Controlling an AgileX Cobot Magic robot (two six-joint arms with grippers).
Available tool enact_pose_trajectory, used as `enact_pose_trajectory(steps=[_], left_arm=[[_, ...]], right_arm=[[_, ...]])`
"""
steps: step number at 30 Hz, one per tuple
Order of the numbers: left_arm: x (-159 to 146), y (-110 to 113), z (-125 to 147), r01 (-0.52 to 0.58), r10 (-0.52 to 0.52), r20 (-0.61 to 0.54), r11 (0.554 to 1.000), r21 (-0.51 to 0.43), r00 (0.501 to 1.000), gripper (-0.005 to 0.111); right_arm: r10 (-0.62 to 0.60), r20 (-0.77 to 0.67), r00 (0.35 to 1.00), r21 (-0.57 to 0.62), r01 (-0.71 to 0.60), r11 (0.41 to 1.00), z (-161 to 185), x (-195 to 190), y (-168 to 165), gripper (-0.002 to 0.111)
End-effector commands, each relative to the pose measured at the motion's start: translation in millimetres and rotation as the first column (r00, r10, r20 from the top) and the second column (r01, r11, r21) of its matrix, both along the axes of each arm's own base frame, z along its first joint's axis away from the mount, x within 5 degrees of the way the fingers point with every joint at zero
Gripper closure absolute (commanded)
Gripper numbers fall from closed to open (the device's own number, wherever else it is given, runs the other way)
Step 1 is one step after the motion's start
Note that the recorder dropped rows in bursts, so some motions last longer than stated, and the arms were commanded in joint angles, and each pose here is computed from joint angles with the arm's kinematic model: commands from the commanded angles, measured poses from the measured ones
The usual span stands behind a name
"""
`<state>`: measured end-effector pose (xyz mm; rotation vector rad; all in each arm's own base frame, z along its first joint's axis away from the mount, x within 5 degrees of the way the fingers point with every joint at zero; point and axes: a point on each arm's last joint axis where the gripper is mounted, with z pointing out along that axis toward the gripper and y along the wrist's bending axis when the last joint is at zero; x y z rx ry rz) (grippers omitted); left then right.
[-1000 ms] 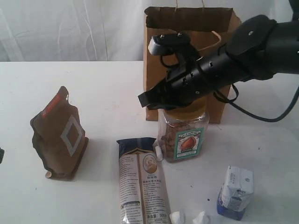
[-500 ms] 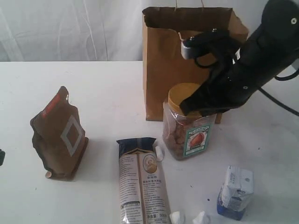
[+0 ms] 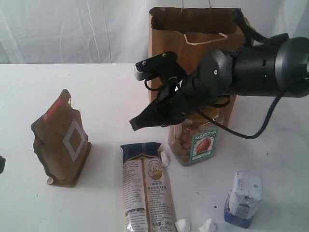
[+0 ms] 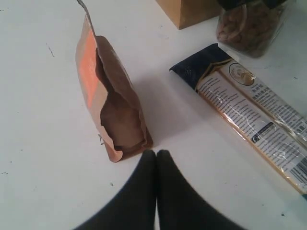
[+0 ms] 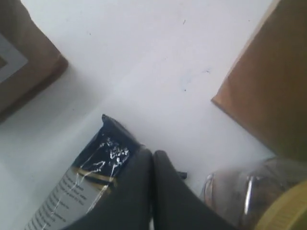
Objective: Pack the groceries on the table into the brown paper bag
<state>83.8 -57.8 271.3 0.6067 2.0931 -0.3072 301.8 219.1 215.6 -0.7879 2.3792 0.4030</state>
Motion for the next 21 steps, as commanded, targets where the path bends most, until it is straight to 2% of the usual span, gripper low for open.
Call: enact_pose_trajectory(steps=[1, 5, 10, 16, 18, 21], left_arm=[[-1, 1, -2, 0.0, 0.0, -0.008, 1.0, -0.001, 1.0, 0.107], [-1, 1, -2, 0.0, 0.0, -0.008, 1.0, -0.001, 1.0, 0.107], [-1, 1, -2, 0.001, -0.001, -0.006, 1.0, 0.002, 1.0, 0.107], [-1, 1, -2, 0.002, -0.002, -0.005, 1.0, 0.003, 1.0, 0.107], [-1, 1, -2, 0.003, -0.003, -0.003, 1.0, 0.001, 1.0, 0.107], [-2, -2, 0, 0.009, -0.009, -0.009, 0.999, -0.05, 1.0, 0.107]], right_arm=[[-0.118, -0.206, 0.971, -0.172, 0.083, 0.982, -14, -16, -18, 0.108], [-0.175, -0.159, 0.972, -0.285, 0.124, 0.95, 0, -28, -40, 0.108], [-0.176, -0.1, 0.979, -0.333, 0.133, 0.933, 31, -45, -59, 0.108], [-0.13, -0.01, 0.992, -0.273, 0.122, 0.954, 45, -44, -57, 0.108], [-0.119, 0.01, 0.993, -0.287, 0.117, 0.951, 46, -43, -59, 0.108], [-0.158, -0.006, 0.987, -0.305, 0.149, 0.941, 54, -50, -66, 0.108]])
